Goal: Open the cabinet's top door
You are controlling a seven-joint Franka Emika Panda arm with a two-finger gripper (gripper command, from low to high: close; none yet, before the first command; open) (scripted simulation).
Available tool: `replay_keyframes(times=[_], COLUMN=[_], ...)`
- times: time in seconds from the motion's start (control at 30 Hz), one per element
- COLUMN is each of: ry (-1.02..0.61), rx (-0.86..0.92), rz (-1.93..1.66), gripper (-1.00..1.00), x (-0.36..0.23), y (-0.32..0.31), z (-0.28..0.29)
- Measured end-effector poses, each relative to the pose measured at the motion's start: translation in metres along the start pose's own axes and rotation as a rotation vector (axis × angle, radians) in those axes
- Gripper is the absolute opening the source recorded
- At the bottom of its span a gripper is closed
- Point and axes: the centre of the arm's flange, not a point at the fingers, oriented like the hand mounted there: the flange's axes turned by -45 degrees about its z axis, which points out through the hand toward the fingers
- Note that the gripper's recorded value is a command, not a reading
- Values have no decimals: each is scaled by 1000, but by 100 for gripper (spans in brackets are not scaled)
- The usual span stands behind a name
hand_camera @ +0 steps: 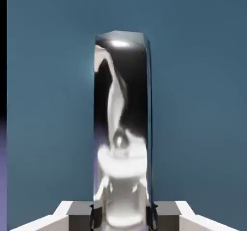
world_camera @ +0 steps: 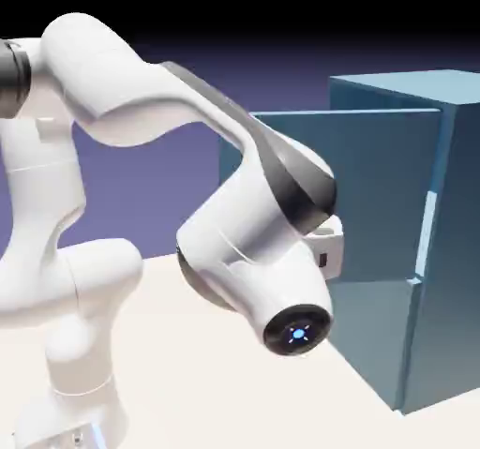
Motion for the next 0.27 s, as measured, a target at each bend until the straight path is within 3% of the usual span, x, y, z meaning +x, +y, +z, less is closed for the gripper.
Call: replay_keyframes(times=[0.23,0.27], ry=[0,0], rx=[172,182], rz=[0,0], gripper=[-100,100], x=[0,0], y=[29,31], z=[-44,-47])
